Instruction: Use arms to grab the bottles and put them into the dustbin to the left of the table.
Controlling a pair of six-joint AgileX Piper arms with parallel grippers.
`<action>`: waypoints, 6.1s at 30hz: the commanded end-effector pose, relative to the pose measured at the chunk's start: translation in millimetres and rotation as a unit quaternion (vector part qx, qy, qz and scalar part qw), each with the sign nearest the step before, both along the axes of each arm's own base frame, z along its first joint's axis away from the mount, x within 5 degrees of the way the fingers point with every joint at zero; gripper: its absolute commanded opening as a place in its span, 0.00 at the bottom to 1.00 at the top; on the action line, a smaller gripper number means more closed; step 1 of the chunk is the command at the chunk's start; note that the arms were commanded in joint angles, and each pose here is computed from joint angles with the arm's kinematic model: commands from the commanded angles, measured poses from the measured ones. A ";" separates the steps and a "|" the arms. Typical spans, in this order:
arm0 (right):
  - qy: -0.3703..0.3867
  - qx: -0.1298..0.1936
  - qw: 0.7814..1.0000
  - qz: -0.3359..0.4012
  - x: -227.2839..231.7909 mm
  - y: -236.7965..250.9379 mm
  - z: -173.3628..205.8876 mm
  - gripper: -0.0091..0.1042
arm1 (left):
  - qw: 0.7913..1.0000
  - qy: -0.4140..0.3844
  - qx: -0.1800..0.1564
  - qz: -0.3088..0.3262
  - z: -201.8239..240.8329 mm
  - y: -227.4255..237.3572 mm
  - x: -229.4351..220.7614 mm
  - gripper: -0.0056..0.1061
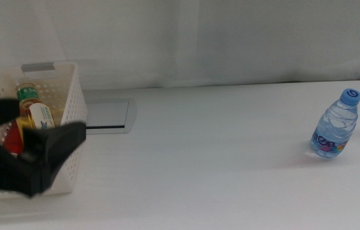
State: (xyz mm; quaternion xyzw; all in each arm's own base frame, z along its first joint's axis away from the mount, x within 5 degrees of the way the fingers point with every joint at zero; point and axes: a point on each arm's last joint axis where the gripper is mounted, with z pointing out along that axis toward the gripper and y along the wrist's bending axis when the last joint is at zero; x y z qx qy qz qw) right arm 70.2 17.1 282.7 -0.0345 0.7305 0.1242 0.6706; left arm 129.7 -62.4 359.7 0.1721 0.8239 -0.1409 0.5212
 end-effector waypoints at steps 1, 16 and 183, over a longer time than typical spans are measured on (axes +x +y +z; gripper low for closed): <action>0.040 -0.028 0.999 0.004 1.4 0.7 10.1 0.99 | 1.000 0.004 -0.019 -0.007 -11.8 1.8 -11.7 0.85; 0.236 -0.051 0.970 -0.003 72.5 13.2 8.8 0.99 | 1.000 0.018 -0.022 -0.007 -30.3 5.5 -21.6 0.85; 0.141 -0.150 0.933 0.295 189.6 192.2 -129.5 0.99 | 1.000 0.003 -0.027 -0.006 -27.7 5.3 -20.3 0.82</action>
